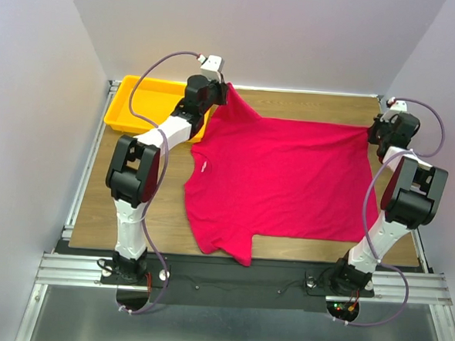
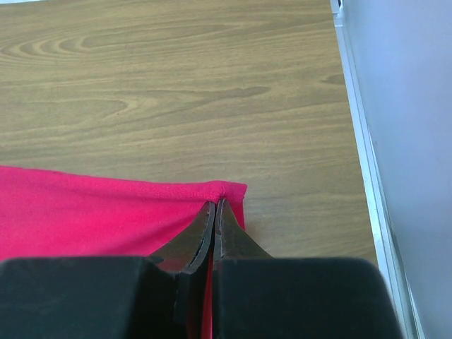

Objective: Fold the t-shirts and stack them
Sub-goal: Fold the tshirt

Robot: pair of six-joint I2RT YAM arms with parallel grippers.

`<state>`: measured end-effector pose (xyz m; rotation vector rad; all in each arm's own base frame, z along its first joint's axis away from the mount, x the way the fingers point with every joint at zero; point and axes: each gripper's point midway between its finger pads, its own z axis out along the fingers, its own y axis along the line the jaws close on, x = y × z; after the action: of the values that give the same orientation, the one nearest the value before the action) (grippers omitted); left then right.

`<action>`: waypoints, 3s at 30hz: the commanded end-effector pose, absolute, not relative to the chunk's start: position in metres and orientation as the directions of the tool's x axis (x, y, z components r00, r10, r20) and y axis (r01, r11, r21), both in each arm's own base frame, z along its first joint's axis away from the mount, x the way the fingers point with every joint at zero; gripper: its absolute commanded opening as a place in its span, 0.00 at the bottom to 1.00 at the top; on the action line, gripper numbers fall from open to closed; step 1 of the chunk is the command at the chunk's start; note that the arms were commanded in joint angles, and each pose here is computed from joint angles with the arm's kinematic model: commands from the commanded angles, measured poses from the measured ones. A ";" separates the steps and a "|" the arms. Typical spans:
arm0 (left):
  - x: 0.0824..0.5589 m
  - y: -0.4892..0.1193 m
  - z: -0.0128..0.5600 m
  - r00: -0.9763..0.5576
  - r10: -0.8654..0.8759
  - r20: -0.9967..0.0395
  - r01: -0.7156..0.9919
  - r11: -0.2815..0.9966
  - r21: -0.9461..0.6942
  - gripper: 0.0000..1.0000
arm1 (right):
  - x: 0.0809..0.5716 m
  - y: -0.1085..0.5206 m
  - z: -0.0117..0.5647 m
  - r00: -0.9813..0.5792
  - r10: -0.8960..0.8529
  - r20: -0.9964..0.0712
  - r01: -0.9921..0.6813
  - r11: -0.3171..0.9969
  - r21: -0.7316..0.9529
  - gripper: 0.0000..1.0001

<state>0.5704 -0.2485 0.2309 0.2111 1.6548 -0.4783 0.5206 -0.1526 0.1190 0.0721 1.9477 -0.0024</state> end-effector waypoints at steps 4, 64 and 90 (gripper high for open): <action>0.547 -0.243 0.303 0.060 -0.134 -0.989 0.485 0.870 -0.088 0.00 | 0.517 -0.164 0.160 -0.266 0.015 -0.964 0.042 0.999 0.004 0.00; 0.492 -0.202 0.266 0.056 -0.065 -0.996 0.506 0.862 -0.027 0.00 | 0.489 -0.151 0.146 -0.284 0.001 -0.959 -0.095 0.995 0.030 0.01; 0.475 -0.188 0.243 0.020 -0.026 -0.999 0.496 0.868 -0.012 0.00 | 0.472 -0.150 0.126 -0.319 -0.033 -0.947 -0.123 0.992 0.007 0.00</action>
<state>0.4810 -0.1953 0.2068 0.3832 1.6118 -0.4432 0.4699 -0.1380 0.0991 -0.0876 1.9654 0.1624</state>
